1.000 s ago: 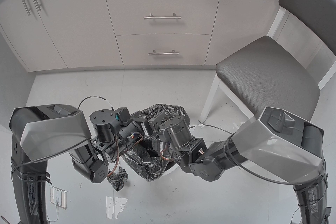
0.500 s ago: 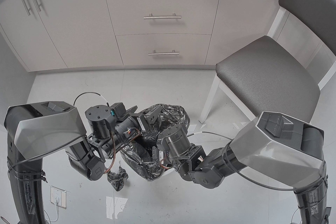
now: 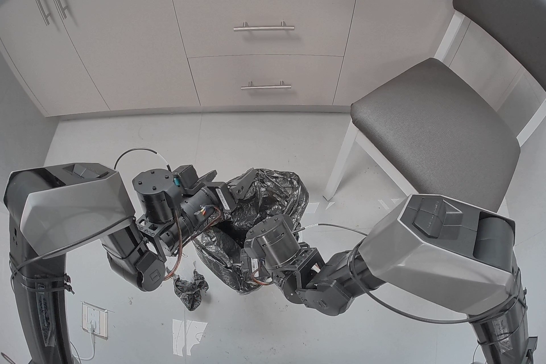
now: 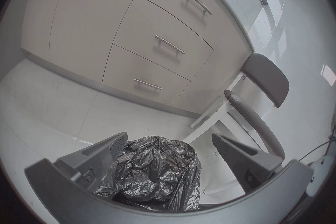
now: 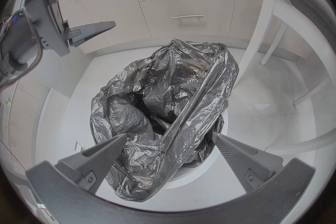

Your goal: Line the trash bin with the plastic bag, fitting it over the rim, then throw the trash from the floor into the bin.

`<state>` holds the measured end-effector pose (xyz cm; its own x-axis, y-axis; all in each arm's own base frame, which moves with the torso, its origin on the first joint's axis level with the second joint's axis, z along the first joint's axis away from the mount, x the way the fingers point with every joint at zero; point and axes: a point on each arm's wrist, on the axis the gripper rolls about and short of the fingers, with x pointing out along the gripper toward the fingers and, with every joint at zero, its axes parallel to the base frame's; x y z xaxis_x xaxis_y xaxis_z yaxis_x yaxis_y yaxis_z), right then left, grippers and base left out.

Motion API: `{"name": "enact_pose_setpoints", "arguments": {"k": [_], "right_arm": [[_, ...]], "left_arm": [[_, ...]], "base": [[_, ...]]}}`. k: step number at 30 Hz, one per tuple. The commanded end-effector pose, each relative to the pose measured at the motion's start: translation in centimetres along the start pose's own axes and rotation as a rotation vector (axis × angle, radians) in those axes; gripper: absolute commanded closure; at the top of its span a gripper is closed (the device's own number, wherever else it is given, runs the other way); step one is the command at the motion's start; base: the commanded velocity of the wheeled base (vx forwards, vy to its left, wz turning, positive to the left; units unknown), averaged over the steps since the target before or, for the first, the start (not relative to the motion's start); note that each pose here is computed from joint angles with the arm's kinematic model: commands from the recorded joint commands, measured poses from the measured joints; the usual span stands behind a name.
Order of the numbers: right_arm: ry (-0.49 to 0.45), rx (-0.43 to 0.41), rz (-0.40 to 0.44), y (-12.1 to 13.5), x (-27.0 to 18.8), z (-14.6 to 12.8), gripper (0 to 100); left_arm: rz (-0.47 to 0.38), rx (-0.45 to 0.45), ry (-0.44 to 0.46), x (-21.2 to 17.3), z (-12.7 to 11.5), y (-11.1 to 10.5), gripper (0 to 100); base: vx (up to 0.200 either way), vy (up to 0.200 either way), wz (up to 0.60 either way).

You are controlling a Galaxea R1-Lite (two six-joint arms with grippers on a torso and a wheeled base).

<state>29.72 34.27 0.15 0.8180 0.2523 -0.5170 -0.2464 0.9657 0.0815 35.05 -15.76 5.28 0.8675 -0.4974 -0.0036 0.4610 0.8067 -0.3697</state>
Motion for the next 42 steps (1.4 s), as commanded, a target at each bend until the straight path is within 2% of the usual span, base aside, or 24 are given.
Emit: {"name": "enact_pose_setpoints", "arguments": {"k": [1,13,18,24,25,37,42], "right_arm": [[0.012,-0.008,-0.004,0.0,0.5,-0.7,0],[-0.011,-0.008,0.001,0.6,1.6,-0.4,0],[-0.024,-0.045,-0.005,0.7,2.3,-0.2,0],[-0.037,-0.048,-0.027,0.5,2.6,-0.1,0],[-0.037,-0.051,-0.027,0.5,2.6,-0.1,100],[-0.034,-0.052,-0.065,-0.5,2.9,0.0,100],[0.007,-0.073,-0.121,-2.0,1.0,-0.8,100]], "left_arm": [[0.007,-0.001,-0.002,-0.1,0.1,0.3,0],[0.009,-0.001,-0.004,-0.1,0.1,0.4,0],[0.006,0.001,-0.004,-0.1,0.2,0.3,0],[0.006,0.001,-0.006,0.0,0.2,0.4,0],[0.007,0.001,-0.005,-0.1,0.2,0.4,0],[0.015,-0.003,0.003,-0.2,0.0,0.6,0],[0.018,-0.004,0.007,-0.2,-0.1,0.7,0]], "base": [[0.000,0.000,0.00],[0.000,0.000,0.00],[0.000,0.000,0.00],[0.000,0.000,0.00],[0.000,0.000,0.00],[0.000,0.000,0.00],[0.000,0.000,0.00]]}}
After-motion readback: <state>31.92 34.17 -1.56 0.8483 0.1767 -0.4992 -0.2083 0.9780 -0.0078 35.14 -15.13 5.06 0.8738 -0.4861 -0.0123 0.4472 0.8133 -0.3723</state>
